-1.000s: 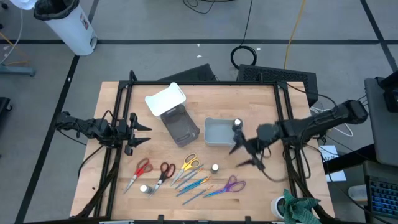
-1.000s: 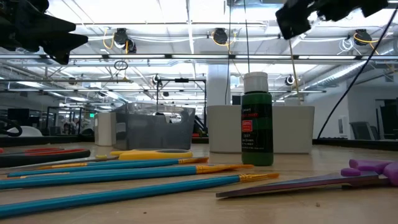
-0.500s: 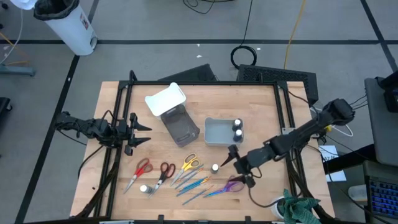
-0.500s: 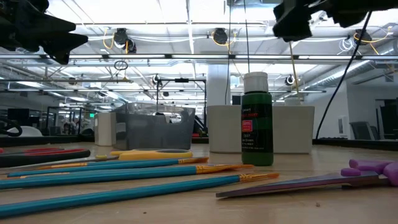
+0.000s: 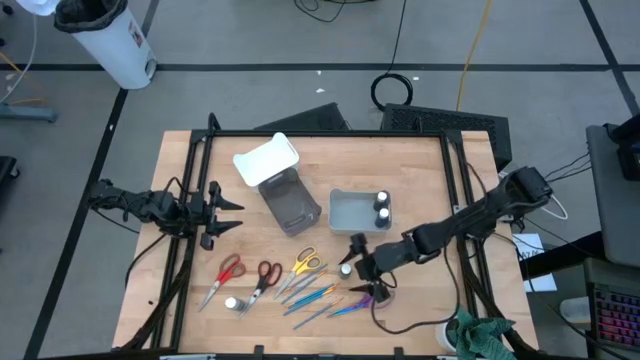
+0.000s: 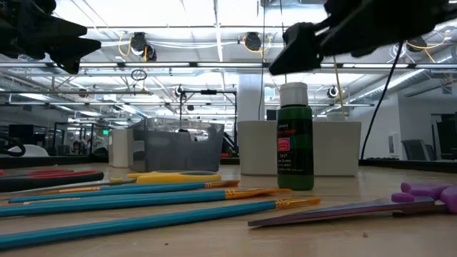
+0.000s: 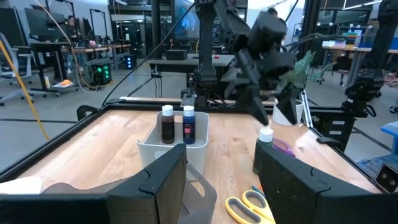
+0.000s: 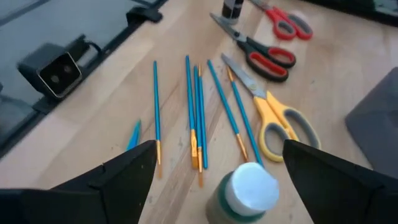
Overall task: Pick & Place Paint Supplies
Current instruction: Put the green paint bottle into the gray bin
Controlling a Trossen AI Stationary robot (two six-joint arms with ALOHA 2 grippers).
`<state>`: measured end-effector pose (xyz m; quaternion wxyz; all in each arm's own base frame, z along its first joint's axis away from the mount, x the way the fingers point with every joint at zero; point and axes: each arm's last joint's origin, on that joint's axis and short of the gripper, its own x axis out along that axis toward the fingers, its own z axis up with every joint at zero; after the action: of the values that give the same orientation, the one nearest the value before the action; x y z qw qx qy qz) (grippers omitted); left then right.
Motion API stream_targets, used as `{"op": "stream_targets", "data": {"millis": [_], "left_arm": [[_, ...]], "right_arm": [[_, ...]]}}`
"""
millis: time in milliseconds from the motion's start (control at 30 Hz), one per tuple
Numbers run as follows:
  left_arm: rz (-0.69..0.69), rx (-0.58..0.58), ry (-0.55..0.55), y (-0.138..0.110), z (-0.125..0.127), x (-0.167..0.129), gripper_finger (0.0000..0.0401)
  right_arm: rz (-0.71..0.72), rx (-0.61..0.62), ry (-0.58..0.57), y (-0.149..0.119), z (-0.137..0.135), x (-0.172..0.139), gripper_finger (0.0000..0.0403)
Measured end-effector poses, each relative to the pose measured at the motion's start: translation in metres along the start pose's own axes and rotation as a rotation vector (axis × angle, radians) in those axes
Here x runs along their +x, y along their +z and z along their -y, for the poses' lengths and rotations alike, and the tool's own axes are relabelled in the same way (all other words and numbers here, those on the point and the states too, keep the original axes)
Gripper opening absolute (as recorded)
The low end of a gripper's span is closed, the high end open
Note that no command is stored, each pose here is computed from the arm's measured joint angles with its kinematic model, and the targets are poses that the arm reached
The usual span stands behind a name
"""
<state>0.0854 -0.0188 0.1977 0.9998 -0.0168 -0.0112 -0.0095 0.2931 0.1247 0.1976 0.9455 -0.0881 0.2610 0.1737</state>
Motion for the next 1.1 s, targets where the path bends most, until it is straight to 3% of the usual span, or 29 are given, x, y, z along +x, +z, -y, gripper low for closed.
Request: {"op": "stream_targets", "data": {"millis": [233,500,1100], "left_arm": [[0.000,0.000,0.000,0.000,0.000,0.000,0.0200],[0.000,0.000,0.000,0.000,0.000,0.000,0.0200],[0.000,0.000,0.000,0.000,0.000,0.000,0.0200]], "right_arm": [[-0.021,0.037,-0.079,-0.006,0.004,0.009,0.0334],[-0.069,0.134,-0.084,-0.011,0.005,0.009,0.0313],[-0.085,0.138,-0.084,-0.013,0.005,0.009,0.0216]]}}
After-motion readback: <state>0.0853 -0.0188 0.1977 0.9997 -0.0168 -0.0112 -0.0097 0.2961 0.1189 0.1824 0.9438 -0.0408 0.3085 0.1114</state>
